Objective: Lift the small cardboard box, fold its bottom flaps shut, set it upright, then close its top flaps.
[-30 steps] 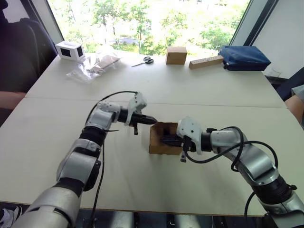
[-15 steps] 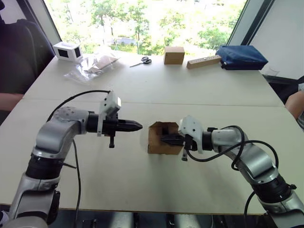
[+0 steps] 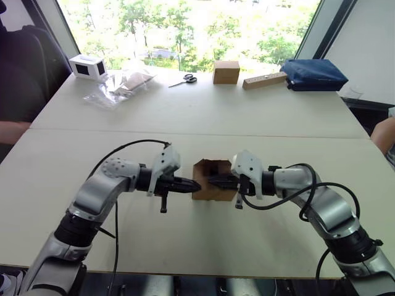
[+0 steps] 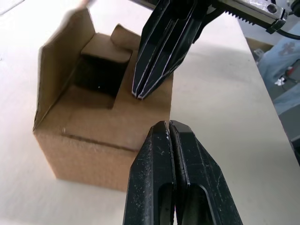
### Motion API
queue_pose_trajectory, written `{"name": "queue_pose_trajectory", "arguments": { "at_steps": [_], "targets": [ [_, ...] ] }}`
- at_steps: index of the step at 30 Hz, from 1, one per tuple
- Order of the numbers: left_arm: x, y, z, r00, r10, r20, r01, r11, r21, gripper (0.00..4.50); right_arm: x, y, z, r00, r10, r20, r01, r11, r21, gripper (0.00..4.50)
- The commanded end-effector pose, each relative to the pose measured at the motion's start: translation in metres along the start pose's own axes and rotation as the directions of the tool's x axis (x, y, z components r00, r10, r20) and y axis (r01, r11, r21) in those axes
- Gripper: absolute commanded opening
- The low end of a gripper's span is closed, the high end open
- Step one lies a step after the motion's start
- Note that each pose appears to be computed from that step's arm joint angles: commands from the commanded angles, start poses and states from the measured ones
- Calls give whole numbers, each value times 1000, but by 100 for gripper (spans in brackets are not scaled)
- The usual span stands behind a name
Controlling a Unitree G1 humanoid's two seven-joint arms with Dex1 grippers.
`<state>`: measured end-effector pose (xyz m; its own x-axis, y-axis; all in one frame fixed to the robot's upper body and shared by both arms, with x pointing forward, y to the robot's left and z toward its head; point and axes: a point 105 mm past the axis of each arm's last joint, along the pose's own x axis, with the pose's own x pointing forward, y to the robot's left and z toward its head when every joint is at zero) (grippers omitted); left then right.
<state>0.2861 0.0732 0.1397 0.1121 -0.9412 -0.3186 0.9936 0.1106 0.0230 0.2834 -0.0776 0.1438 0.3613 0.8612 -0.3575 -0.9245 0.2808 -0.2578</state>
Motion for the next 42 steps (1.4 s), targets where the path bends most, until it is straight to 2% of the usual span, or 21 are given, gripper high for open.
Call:
{"name": "queue_pose_trajectory", "arguments": {
  "at_steps": [1,8,10,12,14,18,21,23,27,33,38,42],
  "targets": [
    [2,3,1,1000,7,-2,-7,1000,25,7,-3,-2,11,1000,-8,27,9,999,-45,0],
    [3,6,-2,1000,19,5,-19,1000,21,7,-7,-1,17,999,-3,49,5,999,-40,0],
    [4,5,-3,1000,14,4,-15,1000,18,7,-18,-6,47,981,3,192,-7,1000,21,0],
    [5,4,-5,1000,14,3,-14,1000,15,7,-32,-23,84,935,-41,351,19,998,66,0],
    [5,5,-6,1000,16,2,-16,1000,13,7,-39,-34,95,921,-78,382,59,996,61,0],
    [5,5,-9,1000,20,-1,-20,1000,10,7,-33,-57,86,931,-179,317,177,984,35,0],
    [4,4,-10,1000,19,-3,-19,1000,7,7,-12,-56,47,979,-169,111,179,980,-86,0],
    [4,4,-10,1000,20,-2,-20,1000,6,7,-7,-55,35,986,-159,52,164,979,-120,0],
    [6,3,-9,1000,22,3,-22,1000,7,7,-3,-55,30,987,-155,37,159,979,-128,0],
    [7,1,-2,1000,17,11,-17,1000,25,7,-5,-30,28,998,-49,45,53,994,-92,0],
    [3,-2,19,995,8,100,-6,1000,-19,7,-6,-26,22,998,-56,31,58,996,-73,0],
    [-5,9,37,977,73,200,-57,995,-87,7,-6,-29,21,996,-78,30,80,994,-78,0]
  ]
}}
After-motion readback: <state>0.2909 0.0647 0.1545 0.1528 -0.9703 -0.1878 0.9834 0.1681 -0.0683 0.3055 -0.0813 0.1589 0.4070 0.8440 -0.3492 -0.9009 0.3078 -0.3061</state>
